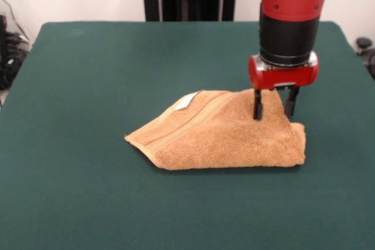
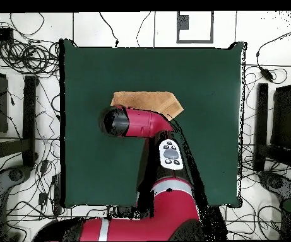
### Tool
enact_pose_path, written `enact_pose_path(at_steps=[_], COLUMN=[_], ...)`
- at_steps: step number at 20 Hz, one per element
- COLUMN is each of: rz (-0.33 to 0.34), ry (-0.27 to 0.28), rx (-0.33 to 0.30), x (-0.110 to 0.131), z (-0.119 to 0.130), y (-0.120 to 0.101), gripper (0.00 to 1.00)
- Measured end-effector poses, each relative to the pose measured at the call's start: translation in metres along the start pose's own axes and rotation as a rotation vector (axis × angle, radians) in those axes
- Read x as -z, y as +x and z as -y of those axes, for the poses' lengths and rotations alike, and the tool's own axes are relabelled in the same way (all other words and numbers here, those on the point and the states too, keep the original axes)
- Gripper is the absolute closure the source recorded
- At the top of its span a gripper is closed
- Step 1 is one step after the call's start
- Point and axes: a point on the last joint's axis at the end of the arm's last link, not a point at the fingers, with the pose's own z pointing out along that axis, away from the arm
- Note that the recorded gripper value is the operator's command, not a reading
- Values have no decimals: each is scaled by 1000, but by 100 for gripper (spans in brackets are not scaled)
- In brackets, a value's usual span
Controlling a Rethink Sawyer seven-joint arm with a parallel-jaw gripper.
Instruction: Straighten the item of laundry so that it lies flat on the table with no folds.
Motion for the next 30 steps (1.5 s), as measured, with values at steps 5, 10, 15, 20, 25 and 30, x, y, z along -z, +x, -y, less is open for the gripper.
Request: enact_pose_path(at_steps=[5, 10, 15, 20, 25, 30], rz=[-1, 2, 4, 4, 8, 35], ry=[16, 20, 27, 28, 43, 54], rx=[21, 30, 43, 41, 47, 49], x=[0, 0, -1, -1, 2, 10], z=[4, 5, 7, 9, 11, 13], y=[3, 2, 3, 3, 3, -3], gripper=[0, 0, 0, 0, 0, 0])
